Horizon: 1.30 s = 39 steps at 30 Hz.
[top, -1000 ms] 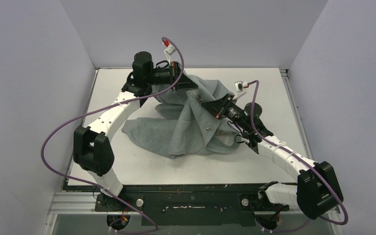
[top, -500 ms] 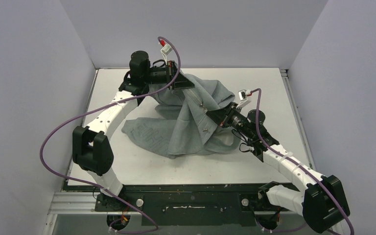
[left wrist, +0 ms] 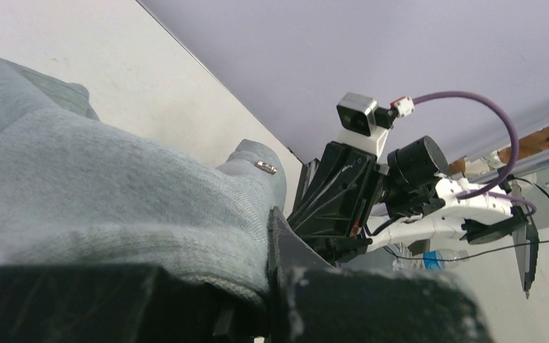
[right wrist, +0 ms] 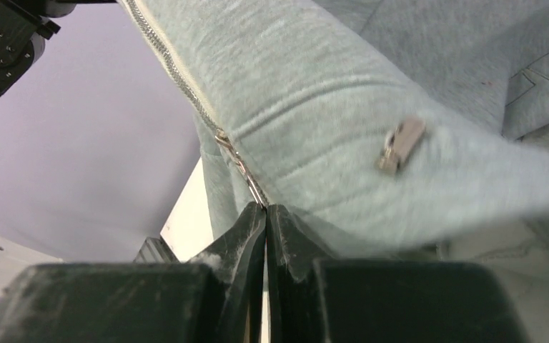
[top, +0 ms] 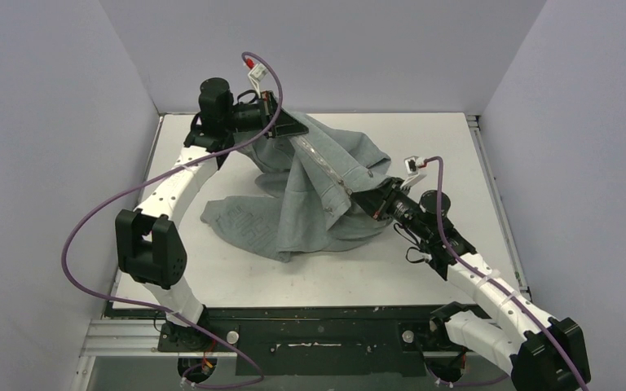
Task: Zip up the jacket
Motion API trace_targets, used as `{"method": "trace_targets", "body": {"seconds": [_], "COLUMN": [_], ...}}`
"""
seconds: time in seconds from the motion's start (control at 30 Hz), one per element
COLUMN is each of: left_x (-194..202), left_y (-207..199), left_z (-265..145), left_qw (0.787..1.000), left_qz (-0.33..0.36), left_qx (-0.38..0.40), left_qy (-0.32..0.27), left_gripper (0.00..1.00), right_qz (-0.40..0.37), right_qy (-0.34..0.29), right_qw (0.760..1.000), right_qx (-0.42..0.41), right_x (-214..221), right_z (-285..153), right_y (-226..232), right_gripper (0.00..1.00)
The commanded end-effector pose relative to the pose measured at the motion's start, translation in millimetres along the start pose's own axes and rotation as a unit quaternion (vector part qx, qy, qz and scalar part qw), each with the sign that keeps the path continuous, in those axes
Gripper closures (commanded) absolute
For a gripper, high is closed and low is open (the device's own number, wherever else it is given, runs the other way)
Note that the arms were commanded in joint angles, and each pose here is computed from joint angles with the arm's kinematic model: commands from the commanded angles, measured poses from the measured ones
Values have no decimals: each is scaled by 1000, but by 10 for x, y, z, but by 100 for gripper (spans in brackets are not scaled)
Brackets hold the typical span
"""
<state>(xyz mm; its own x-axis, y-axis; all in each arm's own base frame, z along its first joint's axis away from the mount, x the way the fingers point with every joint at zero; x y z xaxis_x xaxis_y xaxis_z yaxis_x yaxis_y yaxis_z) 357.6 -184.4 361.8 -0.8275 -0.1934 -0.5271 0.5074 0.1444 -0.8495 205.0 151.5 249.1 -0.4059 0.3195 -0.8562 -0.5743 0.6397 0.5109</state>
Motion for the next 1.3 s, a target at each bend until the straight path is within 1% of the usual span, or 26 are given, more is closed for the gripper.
{"method": "trace_targets", "body": {"seconds": [0.0,0.27,0.37,0.47,0.5,0.53,0.57,0.63,0.67,0.7,0.77,0.83,0.87,0.97,1.0,1.07,1.17,1.27], "left_x": [-420,-455,-450,-414,-404,-396,-382,-352,-338,-331,-294,-267,-243,-168,-127,-5,147,305], "left_y": [-371,-343,-306,-212,-151,-72,16,221,329,430,575,684,732,826,842,862,844,781], "left_z": [-223,-337,-348,-338,-330,-332,-335,-375,-424,-496,-692,-964,-1104,-1573,-1674,-1821,-1980,-2119], "left_qw": [989,987,987,988,989,989,989,987,982,974,955,927,910,867,854,825,780,748], "left_qz": [110,106,101,89,81,71,58,32,22,21,-1,-29,-42,-77,-88,-115,-142,-151], "left_qx": [21,5,0,-10,-17,-28,-42,-90,-124,-165,-233,-299,-331,-396,-415,-462,-522,-556], "left_qy": [-94,-118,-122,-124,-124,-125,-126,-131,-139,-154,-183,-225,-245,-293,-302,-306,-314,-330], "left_gripper": [100,100,100,100,100,100,96,82,61,51,44,30,25,23,23,21,19,16], "right_qz": [5,-5,-12,-25,-30,-36,-43,-55,-60,-64,-70,-71,-73,-78,-79,-84,-96,-112], "right_qy": [56,61,56,36,30,26,21,10,5,2,2,14,17,23,25,26,30,37], "right_qw": [997,995,995,995,994,994,993,992,992,991,991,990,989,986,985,981,976,967], "right_qx": [54,76,87,93,99,104,107,110,113,114,114,121,126,146,154,171,196,226], "right_x": [267,283,237,127,64,-7,-78,-213,-268,-308,-363,-358,-358,-345,-340,-355,-406,-488], "right_z": [-140,-235,-246,-216,-188,-162,-140,-104,-92,-83,-74,-85,-99,-152,-170,-210,-254,-291], "right_y": [-170,-184,-181,-164,-157,-146,-129,-92,-78,-64,-45,-51,-53,-76,-86,-95,-102,-107], "right_gripper": [100,100,100,100,98,91,82,66,61,56,52,50,49,48,47,44,38,33]}}
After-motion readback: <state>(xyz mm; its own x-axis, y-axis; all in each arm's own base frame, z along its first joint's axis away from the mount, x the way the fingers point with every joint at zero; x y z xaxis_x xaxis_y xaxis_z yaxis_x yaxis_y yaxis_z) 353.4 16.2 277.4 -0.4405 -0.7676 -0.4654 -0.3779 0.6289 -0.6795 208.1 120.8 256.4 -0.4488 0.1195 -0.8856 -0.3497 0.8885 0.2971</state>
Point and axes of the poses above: each gripper's point midway between its finger pads, its own z axis out along the fingers, its own y axis along the line the jaws close on, x = y × z, the point moved 10 cm from there along -z, back along the fingers, and after that the axes turned 13 degrees about -z, right-handed, at the moved point
